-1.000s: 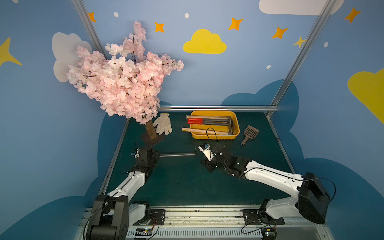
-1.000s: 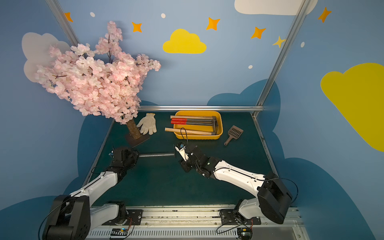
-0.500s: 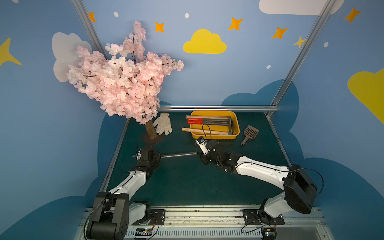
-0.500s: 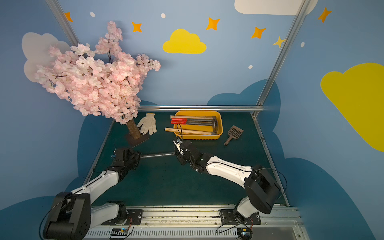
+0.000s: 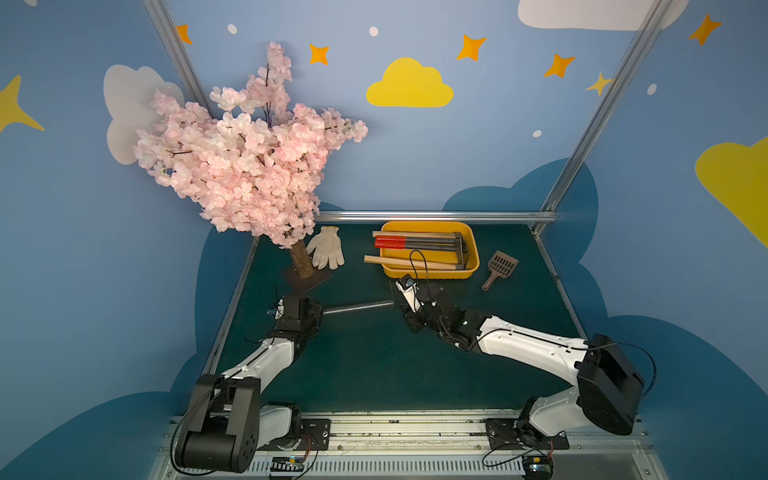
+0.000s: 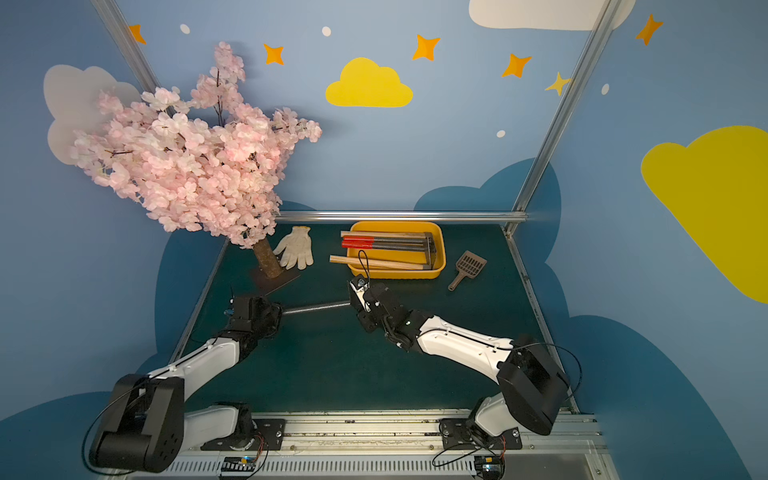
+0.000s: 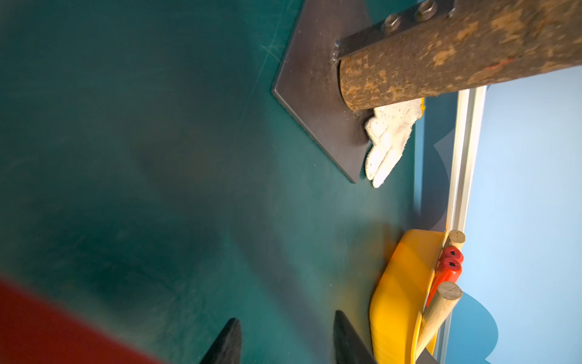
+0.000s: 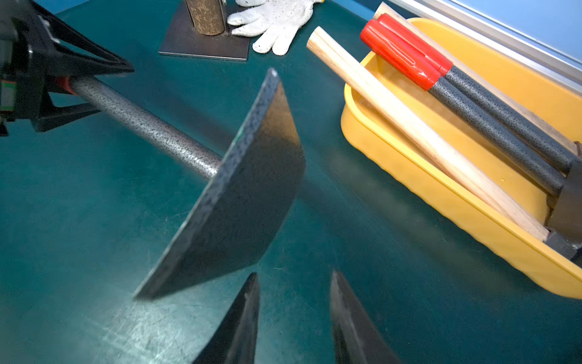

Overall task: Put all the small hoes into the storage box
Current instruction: Pick up the hoe from the center of the board.

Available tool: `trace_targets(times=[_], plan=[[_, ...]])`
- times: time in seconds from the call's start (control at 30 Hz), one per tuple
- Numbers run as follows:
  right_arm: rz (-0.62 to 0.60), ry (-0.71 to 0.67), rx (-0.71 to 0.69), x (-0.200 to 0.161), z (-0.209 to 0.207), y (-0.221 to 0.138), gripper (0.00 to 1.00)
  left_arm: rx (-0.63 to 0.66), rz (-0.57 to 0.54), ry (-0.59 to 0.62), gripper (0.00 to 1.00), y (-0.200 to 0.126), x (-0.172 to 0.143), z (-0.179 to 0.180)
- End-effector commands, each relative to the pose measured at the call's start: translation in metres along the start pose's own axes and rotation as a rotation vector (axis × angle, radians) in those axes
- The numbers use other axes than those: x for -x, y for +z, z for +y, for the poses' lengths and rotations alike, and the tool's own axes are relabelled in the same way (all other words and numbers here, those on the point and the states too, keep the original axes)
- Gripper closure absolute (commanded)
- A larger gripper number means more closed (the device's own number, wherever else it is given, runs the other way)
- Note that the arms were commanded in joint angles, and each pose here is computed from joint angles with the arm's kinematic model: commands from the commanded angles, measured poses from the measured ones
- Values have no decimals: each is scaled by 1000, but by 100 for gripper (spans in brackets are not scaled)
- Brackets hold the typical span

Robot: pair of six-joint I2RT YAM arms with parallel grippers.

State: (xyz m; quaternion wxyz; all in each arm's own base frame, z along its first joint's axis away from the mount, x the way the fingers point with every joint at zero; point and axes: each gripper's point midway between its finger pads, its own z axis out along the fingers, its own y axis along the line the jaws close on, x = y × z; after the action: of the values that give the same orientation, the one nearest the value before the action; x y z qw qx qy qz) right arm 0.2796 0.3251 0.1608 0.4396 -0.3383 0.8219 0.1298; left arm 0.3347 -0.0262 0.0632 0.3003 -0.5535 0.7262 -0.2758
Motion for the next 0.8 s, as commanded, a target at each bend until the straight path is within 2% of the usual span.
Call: trace_targets(times=[0.0,0.47,0.77], plan=[[-22,18,-6,4,-1,-10,62,-127,34,-43,97,0,-2,-38],[-27,-7,62,12,26,-2,62,-128,43,-36,96,4,-3,-43],[-51,-55,-42,30,11,18,63,-143,82,-19,97,6,-16,-49]])
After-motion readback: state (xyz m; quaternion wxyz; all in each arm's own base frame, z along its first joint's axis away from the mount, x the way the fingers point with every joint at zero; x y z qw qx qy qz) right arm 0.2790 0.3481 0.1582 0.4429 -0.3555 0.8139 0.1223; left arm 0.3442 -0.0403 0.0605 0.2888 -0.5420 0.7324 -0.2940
